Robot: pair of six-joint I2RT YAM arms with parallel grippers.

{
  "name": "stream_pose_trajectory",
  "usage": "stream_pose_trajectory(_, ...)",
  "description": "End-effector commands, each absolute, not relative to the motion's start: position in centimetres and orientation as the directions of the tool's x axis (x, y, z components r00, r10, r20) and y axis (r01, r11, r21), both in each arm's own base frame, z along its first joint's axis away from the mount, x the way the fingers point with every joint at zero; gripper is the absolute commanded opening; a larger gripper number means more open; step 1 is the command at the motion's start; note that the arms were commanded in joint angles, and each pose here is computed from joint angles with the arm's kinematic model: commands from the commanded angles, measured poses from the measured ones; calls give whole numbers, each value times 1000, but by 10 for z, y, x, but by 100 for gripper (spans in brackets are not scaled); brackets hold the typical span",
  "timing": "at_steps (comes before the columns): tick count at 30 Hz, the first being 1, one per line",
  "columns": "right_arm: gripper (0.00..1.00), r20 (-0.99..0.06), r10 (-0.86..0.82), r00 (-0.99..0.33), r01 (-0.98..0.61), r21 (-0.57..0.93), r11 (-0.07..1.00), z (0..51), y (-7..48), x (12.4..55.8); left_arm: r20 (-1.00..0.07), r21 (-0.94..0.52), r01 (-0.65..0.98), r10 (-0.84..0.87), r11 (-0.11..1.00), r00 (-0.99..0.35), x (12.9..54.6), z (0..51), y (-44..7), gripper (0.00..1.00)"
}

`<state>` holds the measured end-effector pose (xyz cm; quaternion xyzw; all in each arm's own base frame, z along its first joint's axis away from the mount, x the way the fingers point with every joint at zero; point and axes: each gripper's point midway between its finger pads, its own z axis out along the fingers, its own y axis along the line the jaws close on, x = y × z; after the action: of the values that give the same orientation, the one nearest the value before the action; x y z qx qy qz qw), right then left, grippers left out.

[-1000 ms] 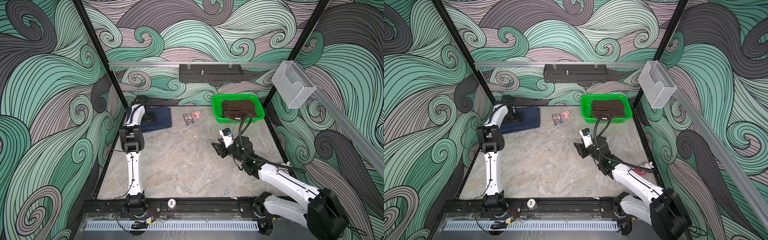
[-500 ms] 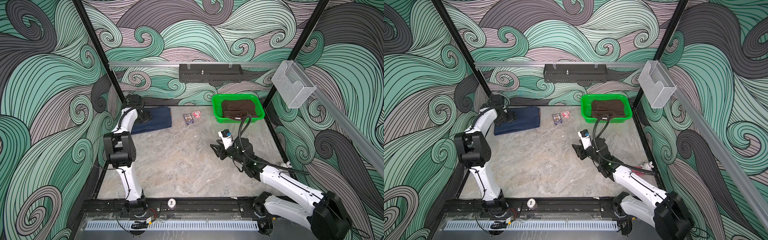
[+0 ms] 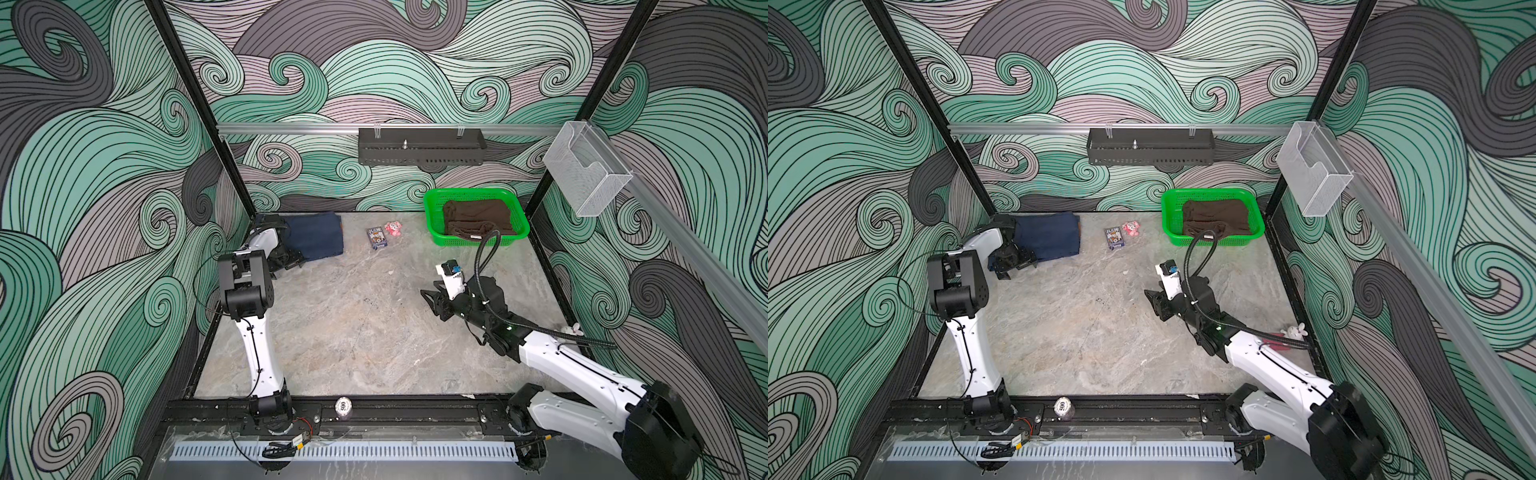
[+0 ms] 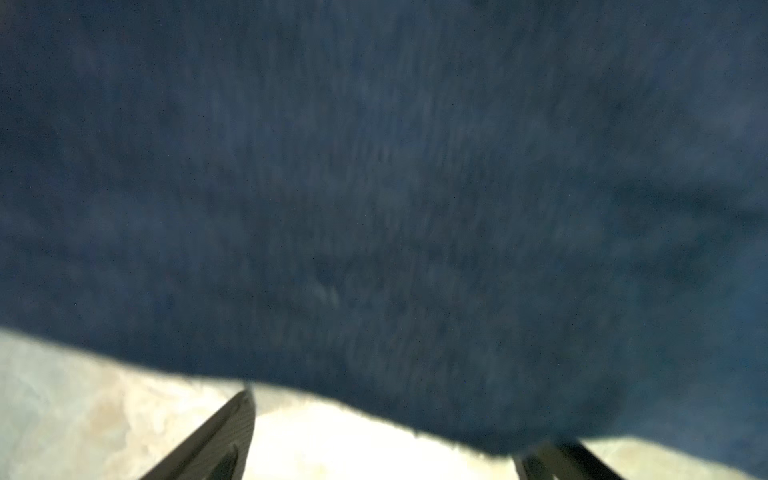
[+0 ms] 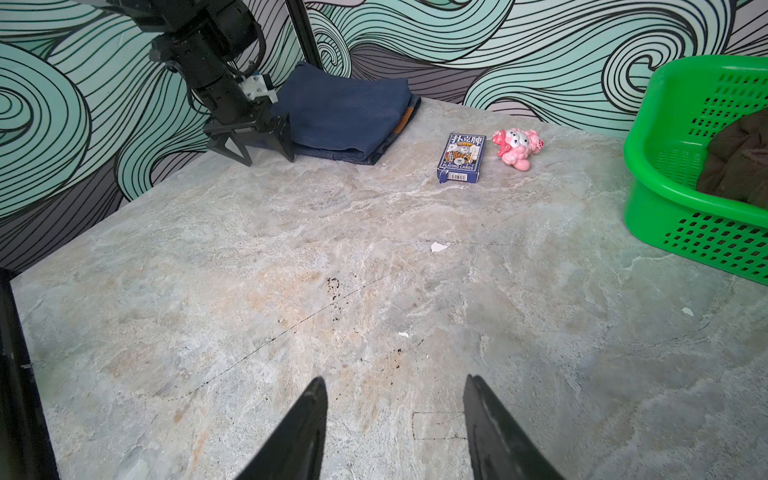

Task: Fold and stack the trousers
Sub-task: 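Carry the folded jeans with the left gripper to the table corner beside the wall, then release the jeans and draw the left gripper back toward the robot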

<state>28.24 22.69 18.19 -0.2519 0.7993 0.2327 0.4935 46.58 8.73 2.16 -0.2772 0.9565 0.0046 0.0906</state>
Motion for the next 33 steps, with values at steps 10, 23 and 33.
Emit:
stream_pose_trajectory(10,53,-912,-190,-363,-637,94,765,185,233,291,-224,8,-503,-489,864,-843,519,27,127,95)
stream_pose_trajectory(23,56,-924,-232,-304,-543,-32,839,199,209,308,-496,-181,-402,-437,897,-750,488,193,97,97)
stream_pose_trajectory(33,61,-954,-127,-270,-130,-95,987,211,110,347,-873,-187,-396,-337,899,-352,394,271,102,97)
